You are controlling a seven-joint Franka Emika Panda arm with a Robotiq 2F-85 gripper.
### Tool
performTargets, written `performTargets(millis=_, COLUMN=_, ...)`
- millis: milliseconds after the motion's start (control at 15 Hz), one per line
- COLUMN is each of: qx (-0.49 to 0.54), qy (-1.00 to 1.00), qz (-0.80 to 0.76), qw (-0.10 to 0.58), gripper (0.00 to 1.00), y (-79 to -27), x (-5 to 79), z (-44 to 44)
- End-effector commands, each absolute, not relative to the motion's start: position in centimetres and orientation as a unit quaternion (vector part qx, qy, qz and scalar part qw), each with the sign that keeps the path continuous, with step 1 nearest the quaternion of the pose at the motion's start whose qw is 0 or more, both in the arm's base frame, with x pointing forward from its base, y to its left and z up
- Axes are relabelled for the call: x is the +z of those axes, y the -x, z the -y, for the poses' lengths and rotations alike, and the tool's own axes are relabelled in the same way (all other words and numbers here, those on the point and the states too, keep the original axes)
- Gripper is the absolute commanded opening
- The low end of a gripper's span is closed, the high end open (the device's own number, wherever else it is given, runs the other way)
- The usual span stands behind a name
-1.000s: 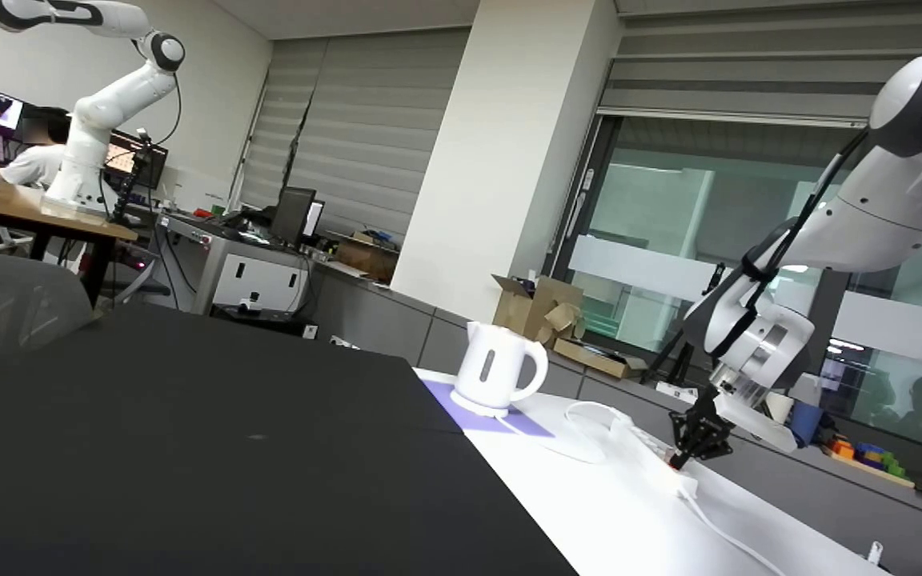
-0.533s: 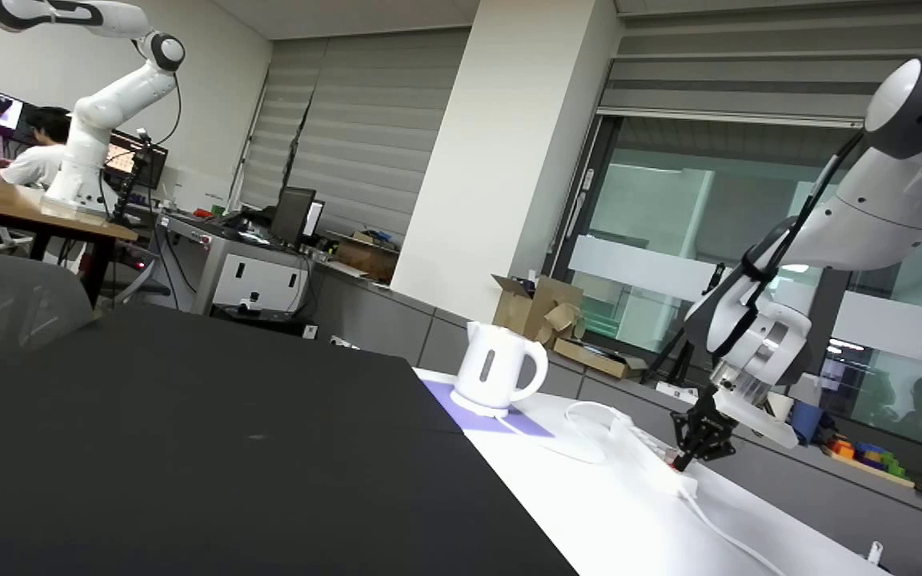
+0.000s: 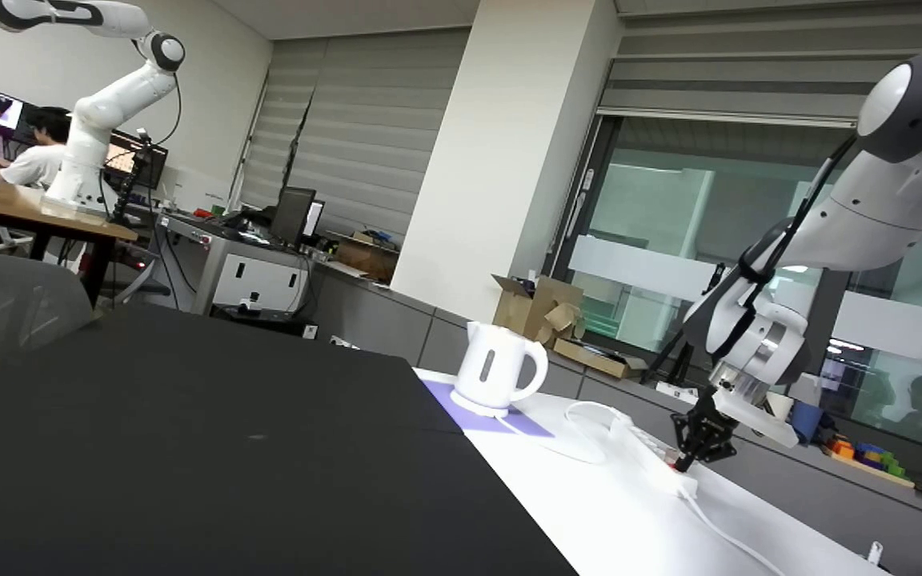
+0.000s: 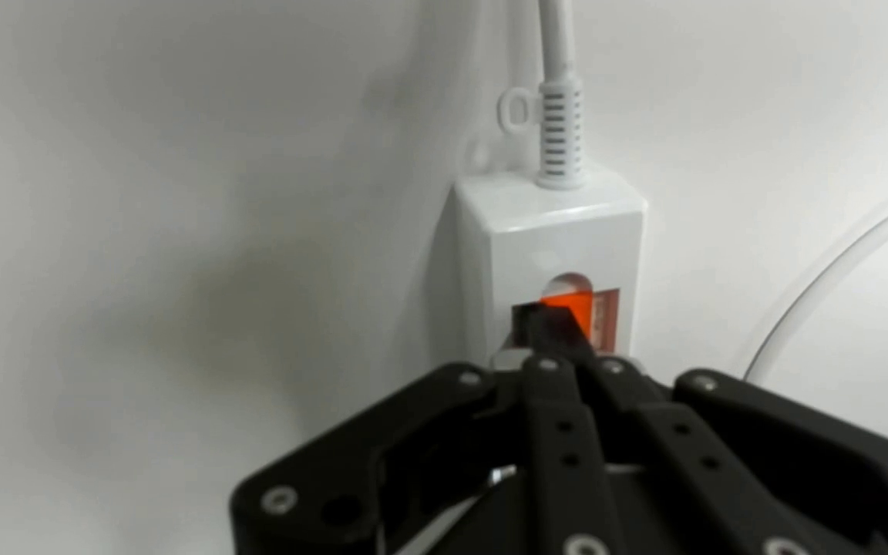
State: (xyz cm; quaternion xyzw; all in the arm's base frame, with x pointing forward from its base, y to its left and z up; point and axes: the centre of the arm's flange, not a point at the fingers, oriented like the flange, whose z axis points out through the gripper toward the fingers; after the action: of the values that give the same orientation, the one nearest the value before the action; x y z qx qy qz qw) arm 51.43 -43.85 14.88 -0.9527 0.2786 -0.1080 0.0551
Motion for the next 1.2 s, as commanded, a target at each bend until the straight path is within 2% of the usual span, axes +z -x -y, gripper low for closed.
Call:
performTargets(millis=0, qx=-0.091, qy=0.956, qz=-0.274, qw=0.055, gripper=0.00, y=-51.9, x=12.6, z=42.7)
performTargets(millis=333, qx=-0.089, qy=0.970, qz=-0.223, qw=0.026, gripper=0.00, y=-51.1, x=11.6, z=39.6)
performTargets(millis=1133, qx=-0.160, qy=0.974, qz=0.055, qw=-0.148, gripper=0.00, y=-44.9, x=8.8, z=30.0)
